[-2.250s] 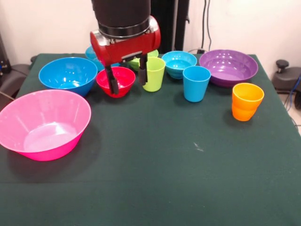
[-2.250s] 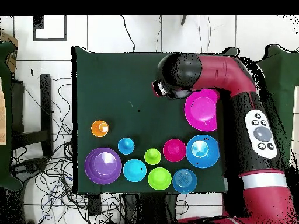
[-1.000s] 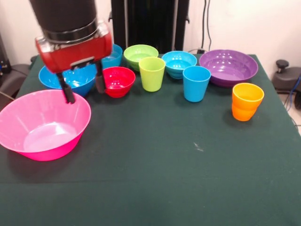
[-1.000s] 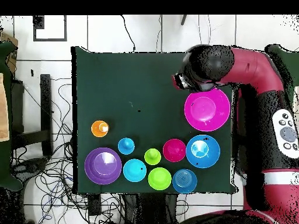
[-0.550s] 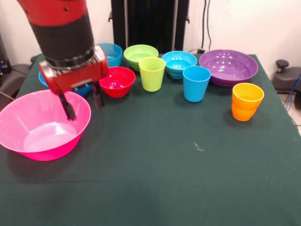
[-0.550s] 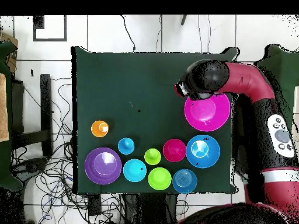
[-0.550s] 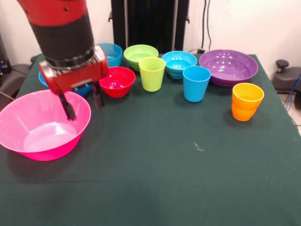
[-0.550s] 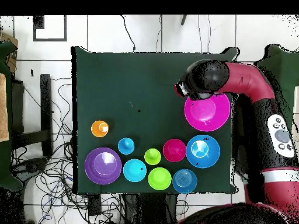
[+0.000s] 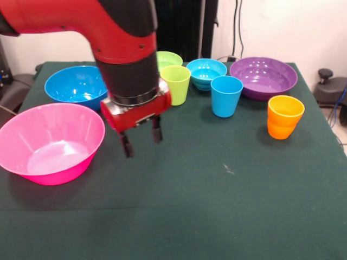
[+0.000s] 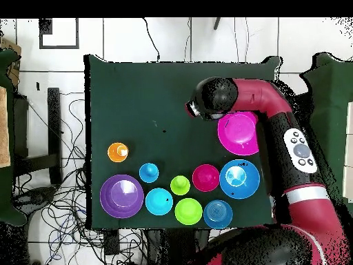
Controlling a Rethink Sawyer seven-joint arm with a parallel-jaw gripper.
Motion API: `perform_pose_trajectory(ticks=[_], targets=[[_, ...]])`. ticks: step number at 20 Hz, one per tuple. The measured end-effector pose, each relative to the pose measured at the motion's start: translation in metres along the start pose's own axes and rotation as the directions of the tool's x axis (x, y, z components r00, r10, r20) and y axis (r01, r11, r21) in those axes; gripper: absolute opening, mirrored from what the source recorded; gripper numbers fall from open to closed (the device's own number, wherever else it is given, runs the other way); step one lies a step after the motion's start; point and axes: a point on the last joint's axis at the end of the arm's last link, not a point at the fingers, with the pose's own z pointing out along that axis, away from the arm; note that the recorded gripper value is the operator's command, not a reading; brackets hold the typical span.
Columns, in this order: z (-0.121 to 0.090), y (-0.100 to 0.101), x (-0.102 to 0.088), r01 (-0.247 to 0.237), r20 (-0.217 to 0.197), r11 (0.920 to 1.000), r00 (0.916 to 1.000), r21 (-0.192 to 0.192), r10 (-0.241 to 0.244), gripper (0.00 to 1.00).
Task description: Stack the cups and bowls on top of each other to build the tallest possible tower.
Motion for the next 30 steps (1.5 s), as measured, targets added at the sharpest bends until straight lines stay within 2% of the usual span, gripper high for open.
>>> perform_pose_trajectory(ticks=[4,9,10,13,14,20,26,30], targets=[[0.0,0.012,0.001,0.018,-0.011,0.9998,0.9998,-0.007,-0.018,1.0],[-0.012,0.009,0.014,0.016,-0.02,0.9999,0.9997,0.0,-0.016,1.0],[-0.022,0.002,0.021,0.009,-0.02,0.9999,0.9998,0.012,-0.008,1.0],[-0.033,-0.007,0.028,-0.002,-0.017,0.9996,0.9999,0.028,0.002,1.0],[-0.045,-0.016,0.034,-0.013,-0.012,0.9989,0.9998,0.045,0.013,1.0],[-0.062,-0.033,0.044,-0.031,-0.005,0.9966,0.9995,0.077,0.032,1.0],[-0.044,-0.032,0.043,-0.001,0.011,0.9939,0.9999,0.111,0.0,1.0],[-0.018,-0.028,0.039,0.03,0.051,0.9888,0.998,0.146,-0.038,1.0]])
